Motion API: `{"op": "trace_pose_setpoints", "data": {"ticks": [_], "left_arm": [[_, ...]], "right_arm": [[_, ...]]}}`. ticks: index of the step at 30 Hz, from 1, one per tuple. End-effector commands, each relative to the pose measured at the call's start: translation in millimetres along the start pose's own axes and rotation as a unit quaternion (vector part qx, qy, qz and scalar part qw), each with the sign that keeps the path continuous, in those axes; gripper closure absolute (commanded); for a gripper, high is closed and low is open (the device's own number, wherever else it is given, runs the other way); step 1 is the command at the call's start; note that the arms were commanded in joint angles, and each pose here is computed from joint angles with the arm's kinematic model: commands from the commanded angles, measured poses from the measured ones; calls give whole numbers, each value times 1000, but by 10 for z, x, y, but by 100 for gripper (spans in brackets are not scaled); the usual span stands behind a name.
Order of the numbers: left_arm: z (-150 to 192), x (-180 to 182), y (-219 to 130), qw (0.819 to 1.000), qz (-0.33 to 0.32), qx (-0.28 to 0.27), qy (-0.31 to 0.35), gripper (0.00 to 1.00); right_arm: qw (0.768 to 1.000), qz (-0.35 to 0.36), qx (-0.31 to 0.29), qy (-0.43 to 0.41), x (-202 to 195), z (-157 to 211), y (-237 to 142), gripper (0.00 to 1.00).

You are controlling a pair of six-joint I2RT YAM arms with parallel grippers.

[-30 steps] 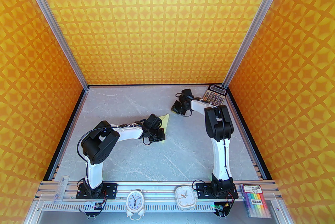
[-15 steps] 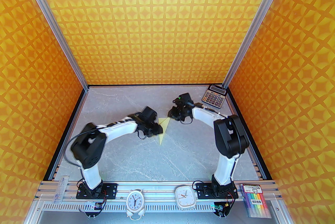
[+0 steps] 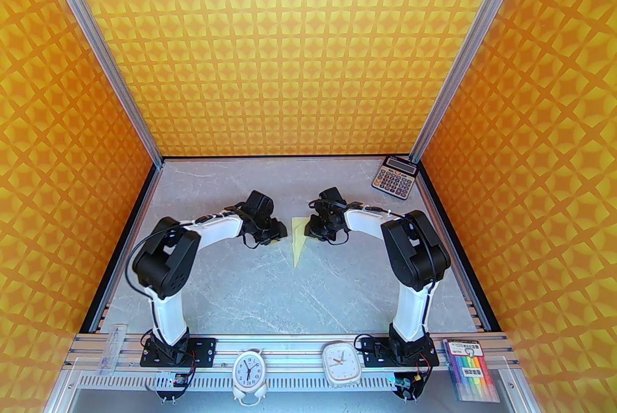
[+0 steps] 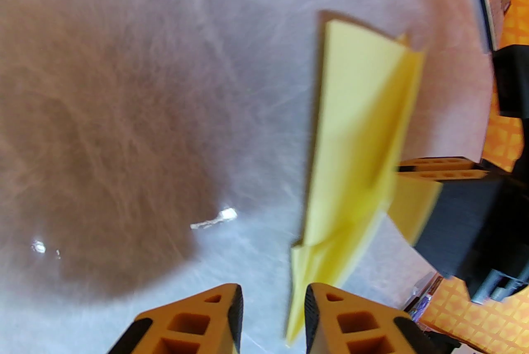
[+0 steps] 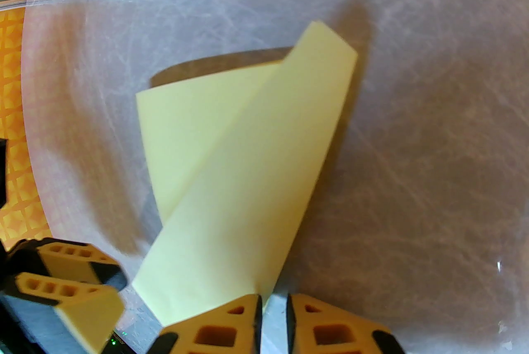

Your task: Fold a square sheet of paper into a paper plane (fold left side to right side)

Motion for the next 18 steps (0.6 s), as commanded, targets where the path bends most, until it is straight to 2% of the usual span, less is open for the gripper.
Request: {"op": "trace_pose_setpoints", "data": {"ticks": [1,18], "left_arm": [[5,-130,122,999,27,12,37,71],[170,-402,405,994,48,50,79,67]], "right_arm": [[1000,9,-4,-7,-70,-4,75,82],[1000,11,8,-3,-155,55,179,82]]}}
Point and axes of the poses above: each hand's point on the last joint's axis, 136 mm out from that joint toward the fingers, its own y axis out along the fingers, its own x axis along the line the jaws close on, z = x × y, the point moved 4 cm from there along -y, back along the fingers, and after that the axes turned 7 degrees about y, right-handed, at the moved point
